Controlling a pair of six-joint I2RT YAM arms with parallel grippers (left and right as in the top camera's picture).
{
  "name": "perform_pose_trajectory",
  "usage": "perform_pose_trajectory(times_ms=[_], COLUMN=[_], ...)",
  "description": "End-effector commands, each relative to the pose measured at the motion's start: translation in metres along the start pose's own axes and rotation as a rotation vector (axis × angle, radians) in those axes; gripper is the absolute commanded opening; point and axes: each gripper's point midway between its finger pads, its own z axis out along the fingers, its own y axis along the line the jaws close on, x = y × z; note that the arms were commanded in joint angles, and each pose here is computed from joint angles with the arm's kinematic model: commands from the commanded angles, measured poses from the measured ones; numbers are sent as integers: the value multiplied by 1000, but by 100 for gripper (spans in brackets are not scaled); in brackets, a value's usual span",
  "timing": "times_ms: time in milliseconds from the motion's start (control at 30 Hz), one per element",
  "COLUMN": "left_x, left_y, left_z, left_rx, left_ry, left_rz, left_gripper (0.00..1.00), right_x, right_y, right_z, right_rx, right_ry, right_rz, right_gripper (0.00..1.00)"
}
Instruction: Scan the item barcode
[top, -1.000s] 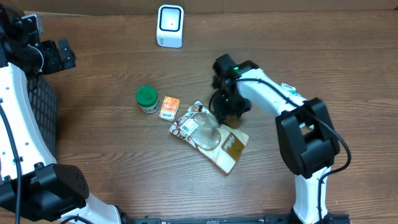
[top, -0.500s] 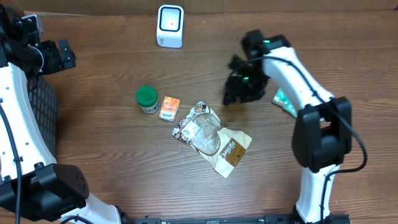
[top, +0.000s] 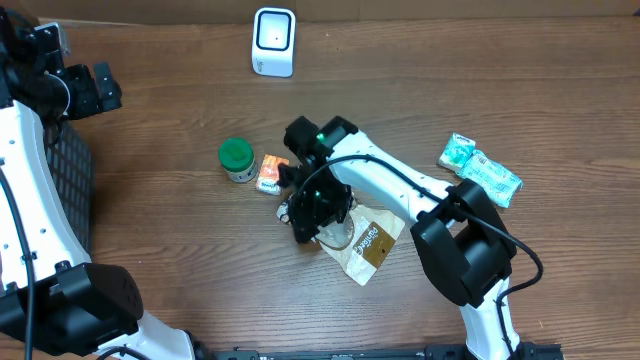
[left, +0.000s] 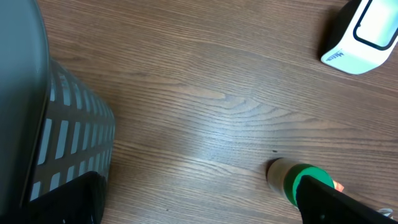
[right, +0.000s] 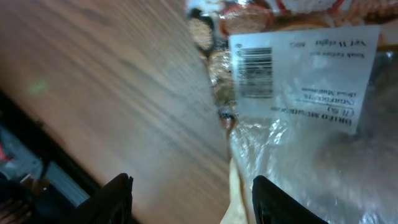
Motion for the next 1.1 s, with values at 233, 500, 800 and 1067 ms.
perform_pose_trajectory(times_ms=[233, 500, 800, 1067], left_x=[-1, -1, -1, -1], left_y=[-2, -3, -2, -2], left_z=[2, 2, 2, 2], left_rx=[3, 4, 3, 3], left_ry=[-1, -1, -1, -1], left_rz=[33, 33, 33, 33], left_gripper=[100, 100, 100, 99], right_x=[-9, -26, -41, 24], right_y=[-70, -118, -141, -193], right_z=[-10, -37, -132, -107], right_rx=[183, 124, -17, -25], right_ry=[-95, -241, -426, -300], right_rz=[242, 475, 582, 520], right_gripper=[58, 49, 60, 85])
